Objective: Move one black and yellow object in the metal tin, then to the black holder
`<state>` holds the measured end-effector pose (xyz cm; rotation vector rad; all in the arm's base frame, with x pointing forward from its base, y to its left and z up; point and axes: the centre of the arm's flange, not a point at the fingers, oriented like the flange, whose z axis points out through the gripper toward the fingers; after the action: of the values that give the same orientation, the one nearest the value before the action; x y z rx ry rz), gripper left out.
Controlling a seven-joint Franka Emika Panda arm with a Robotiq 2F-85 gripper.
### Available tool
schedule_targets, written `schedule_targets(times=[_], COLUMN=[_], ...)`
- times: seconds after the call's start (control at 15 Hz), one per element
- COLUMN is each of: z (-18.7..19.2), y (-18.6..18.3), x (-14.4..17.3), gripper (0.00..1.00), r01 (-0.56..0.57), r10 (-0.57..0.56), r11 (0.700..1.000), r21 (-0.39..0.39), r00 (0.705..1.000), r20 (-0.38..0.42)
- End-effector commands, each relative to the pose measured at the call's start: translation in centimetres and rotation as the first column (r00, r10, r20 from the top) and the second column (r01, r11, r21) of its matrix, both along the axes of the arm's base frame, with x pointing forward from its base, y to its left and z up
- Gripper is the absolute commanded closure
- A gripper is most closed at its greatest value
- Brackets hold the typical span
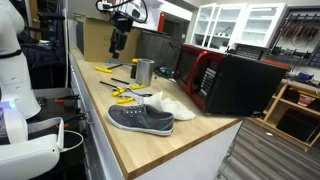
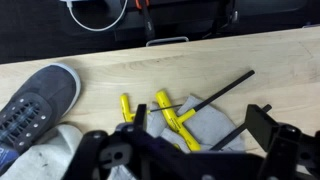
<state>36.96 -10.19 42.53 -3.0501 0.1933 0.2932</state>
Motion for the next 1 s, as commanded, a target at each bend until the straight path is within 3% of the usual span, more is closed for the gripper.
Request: schedule_targets(times=[0.0,0.67,0.93], z=[0.0,0.0,-1.1], y=[0.0,0.1,0.1], x=[0.0,0.1,1.7], gripper=[0.00,0.00,0.00], r01=[0.000,0.000,-0.010], r10=[0.000,0.000,0.010], r11=[1.000,1.000,1.000], r21=[0.000,0.005,-0.006], r00=[1.000,1.000,0.999], r20=[0.000,0.000,-0.031])
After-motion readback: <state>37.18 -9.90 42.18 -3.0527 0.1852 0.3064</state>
